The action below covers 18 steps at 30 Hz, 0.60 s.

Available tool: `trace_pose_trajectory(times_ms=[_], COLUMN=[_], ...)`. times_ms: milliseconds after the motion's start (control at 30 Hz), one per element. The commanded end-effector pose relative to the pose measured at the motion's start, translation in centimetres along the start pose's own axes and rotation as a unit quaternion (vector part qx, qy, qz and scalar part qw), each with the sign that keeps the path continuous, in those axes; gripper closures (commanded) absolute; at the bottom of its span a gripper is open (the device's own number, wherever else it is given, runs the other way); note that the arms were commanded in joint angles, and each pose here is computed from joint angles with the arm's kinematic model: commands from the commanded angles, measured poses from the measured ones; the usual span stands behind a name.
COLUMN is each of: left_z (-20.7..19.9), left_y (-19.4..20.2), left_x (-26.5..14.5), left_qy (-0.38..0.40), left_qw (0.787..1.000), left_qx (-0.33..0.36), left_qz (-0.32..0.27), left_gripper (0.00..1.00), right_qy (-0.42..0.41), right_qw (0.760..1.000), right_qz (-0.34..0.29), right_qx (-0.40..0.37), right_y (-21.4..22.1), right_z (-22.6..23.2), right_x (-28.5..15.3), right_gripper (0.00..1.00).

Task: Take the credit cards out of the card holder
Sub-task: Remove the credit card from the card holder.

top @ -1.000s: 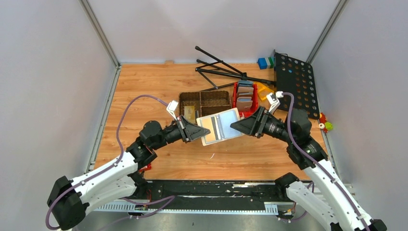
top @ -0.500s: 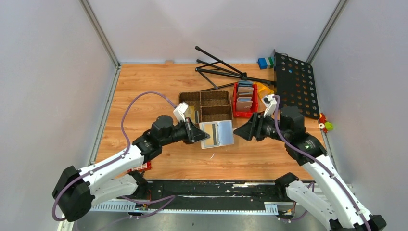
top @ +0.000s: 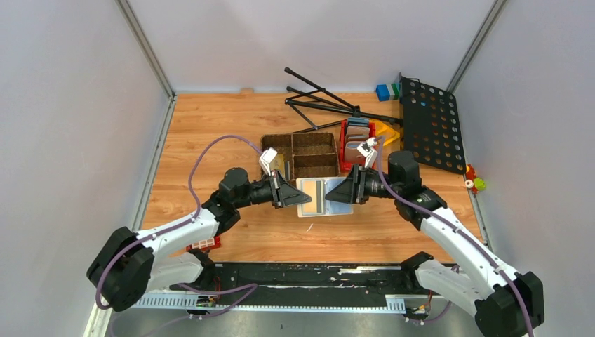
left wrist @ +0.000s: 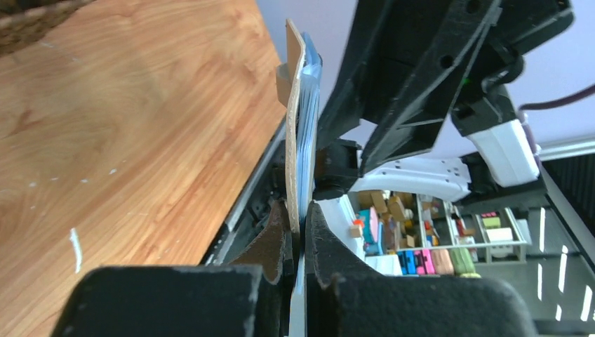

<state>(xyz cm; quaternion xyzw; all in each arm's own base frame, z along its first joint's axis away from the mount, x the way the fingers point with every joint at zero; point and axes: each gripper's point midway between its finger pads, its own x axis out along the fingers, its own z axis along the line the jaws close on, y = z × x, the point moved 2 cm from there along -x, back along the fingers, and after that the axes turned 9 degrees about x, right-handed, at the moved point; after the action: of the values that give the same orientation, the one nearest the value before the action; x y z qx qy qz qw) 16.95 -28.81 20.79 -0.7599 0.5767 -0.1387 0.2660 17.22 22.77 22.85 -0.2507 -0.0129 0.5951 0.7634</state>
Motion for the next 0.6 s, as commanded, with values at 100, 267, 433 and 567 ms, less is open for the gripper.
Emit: trace_pose_trajectory(times_ms=[100, 267, 433, 567], left_z=[-4.1, -4.6, -4.5, -4.9], left_y=[-1.4, -1.2, -1.3, -1.2], left_x=[-0.3, -0.6, -0.7, -0.7], left_qy=[0.108, 0.124, 0.119, 0.126], left_qw=[0.994, 0.992, 0.992, 0.992], left_qx=[0.021, 0.015, 0.014, 0.015], left_qz=[-0.023, -0.027, -0.031, -0.028], left_gripper=[1.00, 1.00, 1.00, 1.00], right_qy=[-0.049, -0.088, -0.094, -0.101], right_qw=[0.999, 0.996, 0.995, 0.995], right_qz=[0.014, 0.024, 0.024, 0.025], right_qx=[-0.013, 0.003, 0.000, 0.003], right_y=[-0.4, -0.1, 0.1, 0.3], right_z=[1.7, 2.5, 2.9, 3.3], right_x=[0.7, 0.8, 0.4, 0.2], right_gripper=[0.66, 0.71, 0.75, 0.75])
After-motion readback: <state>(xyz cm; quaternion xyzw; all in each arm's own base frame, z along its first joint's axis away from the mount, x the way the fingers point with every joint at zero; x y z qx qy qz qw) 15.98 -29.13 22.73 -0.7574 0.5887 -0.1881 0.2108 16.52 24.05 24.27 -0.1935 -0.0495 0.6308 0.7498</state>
